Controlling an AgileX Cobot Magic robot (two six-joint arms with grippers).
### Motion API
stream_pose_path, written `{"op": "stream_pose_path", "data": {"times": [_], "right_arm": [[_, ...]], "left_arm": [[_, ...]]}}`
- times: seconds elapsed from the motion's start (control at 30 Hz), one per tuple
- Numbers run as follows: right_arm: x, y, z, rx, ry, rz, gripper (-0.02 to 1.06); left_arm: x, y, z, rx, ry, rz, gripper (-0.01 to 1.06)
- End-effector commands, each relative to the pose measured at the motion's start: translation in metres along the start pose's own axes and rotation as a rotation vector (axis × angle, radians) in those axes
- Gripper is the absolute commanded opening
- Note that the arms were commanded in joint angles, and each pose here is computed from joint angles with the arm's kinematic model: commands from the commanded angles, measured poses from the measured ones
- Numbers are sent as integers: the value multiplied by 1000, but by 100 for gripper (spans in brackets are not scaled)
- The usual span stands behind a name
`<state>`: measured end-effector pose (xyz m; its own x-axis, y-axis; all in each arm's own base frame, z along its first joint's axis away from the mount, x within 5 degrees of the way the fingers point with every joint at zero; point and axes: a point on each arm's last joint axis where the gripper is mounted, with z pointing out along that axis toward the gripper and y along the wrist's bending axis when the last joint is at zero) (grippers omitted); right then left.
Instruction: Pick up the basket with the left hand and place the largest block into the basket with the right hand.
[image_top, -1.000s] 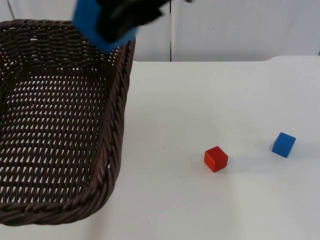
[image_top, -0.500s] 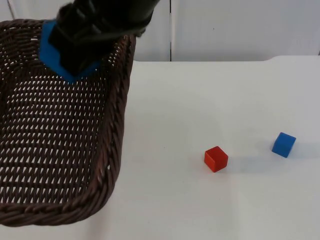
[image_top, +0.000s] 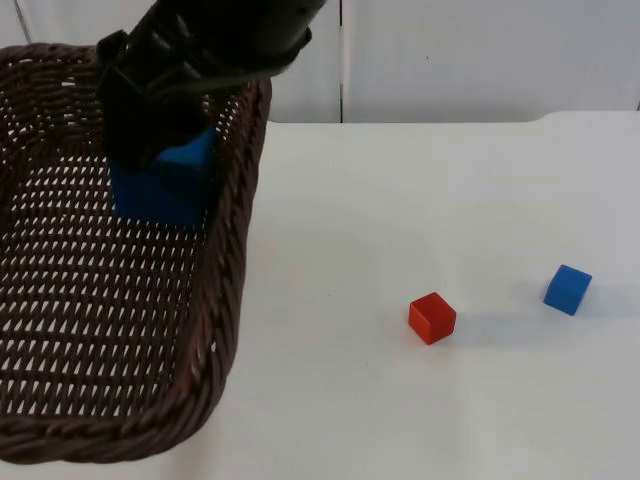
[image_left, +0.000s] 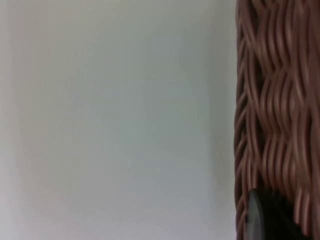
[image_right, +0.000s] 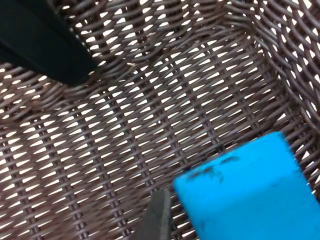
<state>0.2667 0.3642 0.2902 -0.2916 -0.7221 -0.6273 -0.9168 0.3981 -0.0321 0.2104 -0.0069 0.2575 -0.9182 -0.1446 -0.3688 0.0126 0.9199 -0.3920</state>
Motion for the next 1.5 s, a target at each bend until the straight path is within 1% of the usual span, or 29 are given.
{"op": "stream_pose_path", "data": {"times": [0.0,0.07,0.2,0.23,0.33,0.43,0.57,0.7,0.8,0.83,0.87,0.9,0.97,1.0,1.13,1.17,1.27,1.3,1.37,1.43,1.47], "right_arm": [[-7,3,-14,5,-37,-20,81],[-9,3,-20,12,-49,-24,81],[-14,2,-49,53,-83,-52,81],[-14,2,-49,53,-83,-52,81],[-16,5,-77,56,-102,-57,81],[-16,6,-91,57,-103,-59,81],[-11,6,-106,63,-111,-41,81],[5,5,-116,70,-101,-19,81],[22,10,-124,70,-86,-14,81],[22,10,-124,70,-86,-14,81],[28,12,-125,71,-86,-9,81],[38,14,-130,74,-93,5,81],[50,18,-137,80,-107,9,81],[50,18,-137,80,-107,9,81],[77,26,-152,84,-120,20,81],[77,26,-152,84,-120,20,81],[97,33,-165,87,-133,35,81],[97,33,-165,87,-133,35,81],[114,39,-177,89,-145,34,81],[124,43,-187,92,-160,41,81],[124,43,-187,92,-160,41,81]], "left_arm": [[-2,-3,-4,18,-34,-14,0],[-2,-3,-4,18,-34,-14,0],[-2,-3,-4,18,-34,-14,0],[-2,-3,-4,18,-34,-14,0],[-1,-2,-4,15,-33,-12,0],[-1,-2,-4,15,-33,-12,0],[-1,-3,-4,16,-31,-13,0],[-1,-3,-4,16,-31,-6,0],[-1,-3,-4,16,-31,-6,0],[-1,-3,-4,16,-31,-6,0],[-1,-3,-4,16,-31,-6,0],[-1,-3,-4,16,-31,-6,0],[-1,-3,-4,16,-31,-6,0],[-1,-3,-4,16,-31,-6,0],[-1,-3,-4,16,-31,-6,0],[-1,-3,-4,16,-31,-6,0],[-1,-2,-4,14,-31,-5,0],[-1,-2,-4,14,-31,-5,0],[-1,-2,-4,13,-30,-3,0],[-1,-2,-4,13,-30,-3,0],[-1,-2,-4,13,-30,-3,0]]}}
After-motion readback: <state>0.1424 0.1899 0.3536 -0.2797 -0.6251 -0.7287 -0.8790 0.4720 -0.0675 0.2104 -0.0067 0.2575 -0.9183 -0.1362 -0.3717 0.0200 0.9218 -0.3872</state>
